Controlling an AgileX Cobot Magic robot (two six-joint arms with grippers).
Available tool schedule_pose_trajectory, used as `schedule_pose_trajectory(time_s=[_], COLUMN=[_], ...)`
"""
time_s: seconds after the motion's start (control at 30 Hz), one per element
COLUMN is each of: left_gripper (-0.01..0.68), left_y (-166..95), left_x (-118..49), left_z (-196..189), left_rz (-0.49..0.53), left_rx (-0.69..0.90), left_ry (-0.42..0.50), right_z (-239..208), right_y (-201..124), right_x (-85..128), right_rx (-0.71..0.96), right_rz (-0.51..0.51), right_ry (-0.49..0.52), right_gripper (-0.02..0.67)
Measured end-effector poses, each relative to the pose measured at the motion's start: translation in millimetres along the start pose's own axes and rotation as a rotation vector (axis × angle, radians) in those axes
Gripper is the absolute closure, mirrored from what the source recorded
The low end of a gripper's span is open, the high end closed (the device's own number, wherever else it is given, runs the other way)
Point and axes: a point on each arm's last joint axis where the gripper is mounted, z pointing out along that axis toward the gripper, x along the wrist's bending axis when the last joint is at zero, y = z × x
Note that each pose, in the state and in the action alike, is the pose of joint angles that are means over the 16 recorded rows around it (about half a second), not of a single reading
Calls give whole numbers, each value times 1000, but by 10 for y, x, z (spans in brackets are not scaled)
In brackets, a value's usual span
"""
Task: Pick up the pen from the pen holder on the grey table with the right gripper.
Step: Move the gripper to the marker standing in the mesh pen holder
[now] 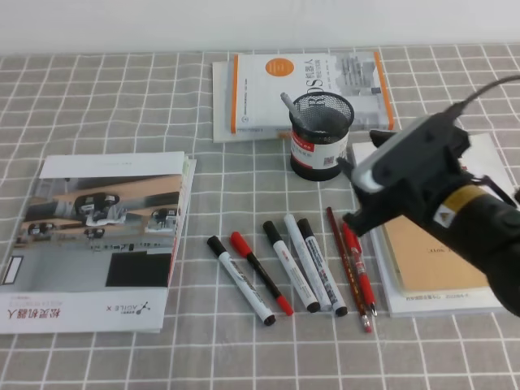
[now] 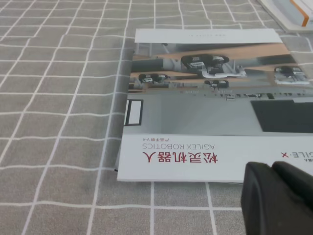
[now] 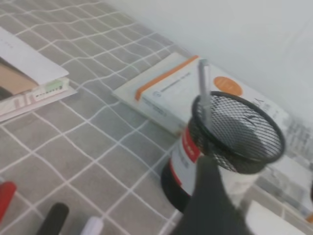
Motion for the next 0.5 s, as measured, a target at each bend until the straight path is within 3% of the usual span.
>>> schedule_pose_trajectory(time_s=[0.23, 0.5], left_gripper=[678, 678], left_y=[0, 0], left_x=[0, 0], left_z=[0, 0], left_rz=[0, 0], left_rx=[0, 0], left_ry=[0, 0], right_z=[398, 828], right_y=[-26, -17], right_x=[67, 100], right_rx=[-16, -42], right_rz=[-75, -110], right_ry=[44, 60], right_gripper=[208, 119])
